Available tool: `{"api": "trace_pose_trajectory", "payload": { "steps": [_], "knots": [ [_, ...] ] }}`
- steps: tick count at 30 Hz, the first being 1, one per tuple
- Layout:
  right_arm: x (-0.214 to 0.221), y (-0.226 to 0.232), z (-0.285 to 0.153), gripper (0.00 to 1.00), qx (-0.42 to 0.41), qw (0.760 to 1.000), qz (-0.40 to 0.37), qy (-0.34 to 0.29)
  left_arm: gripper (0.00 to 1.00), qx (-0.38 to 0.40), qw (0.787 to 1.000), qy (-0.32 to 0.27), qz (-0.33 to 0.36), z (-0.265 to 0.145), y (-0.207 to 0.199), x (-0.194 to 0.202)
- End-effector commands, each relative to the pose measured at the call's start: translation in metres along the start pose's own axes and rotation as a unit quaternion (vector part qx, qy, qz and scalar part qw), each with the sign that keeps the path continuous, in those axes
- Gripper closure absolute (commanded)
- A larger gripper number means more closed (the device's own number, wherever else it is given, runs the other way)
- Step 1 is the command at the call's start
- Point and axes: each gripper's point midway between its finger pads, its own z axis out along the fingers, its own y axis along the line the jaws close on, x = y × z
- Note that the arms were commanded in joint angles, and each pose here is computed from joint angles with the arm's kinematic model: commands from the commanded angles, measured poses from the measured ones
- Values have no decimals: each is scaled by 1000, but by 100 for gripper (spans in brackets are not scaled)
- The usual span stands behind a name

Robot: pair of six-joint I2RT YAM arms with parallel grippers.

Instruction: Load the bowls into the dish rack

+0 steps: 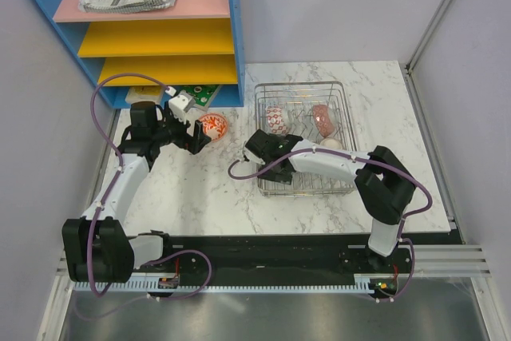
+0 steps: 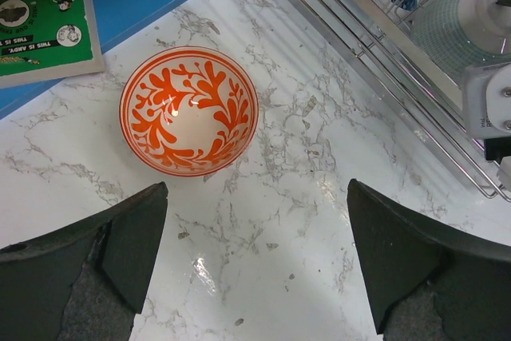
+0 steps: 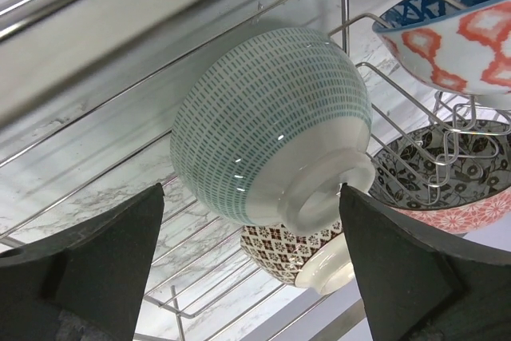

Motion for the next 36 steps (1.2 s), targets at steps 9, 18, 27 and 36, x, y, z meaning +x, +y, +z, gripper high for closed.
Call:
{"api": "trace_pose_trajectory", "payload": {
  "steps": [9, 18, 27, 36],
  "knots": [
    [-25, -71, -66, 2, 82, 988, 86, -96, 0, 2, 1000, -24, 2, -4, -1, -14],
    [20, -101, -59, 39, 139, 982, 112, -65, 0, 3, 1000, 13, -18, 23, 16, 7],
    [32, -82, -32, 100, 92, 989, 100, -51, 0, -6, 1000, 10, -14, 20, 17, 7],
    [29, -44, 5, 100, 27, 995, 86, -38, 0, -15, 1000, 9, -12, 17, 17, 11]
  ]
}}
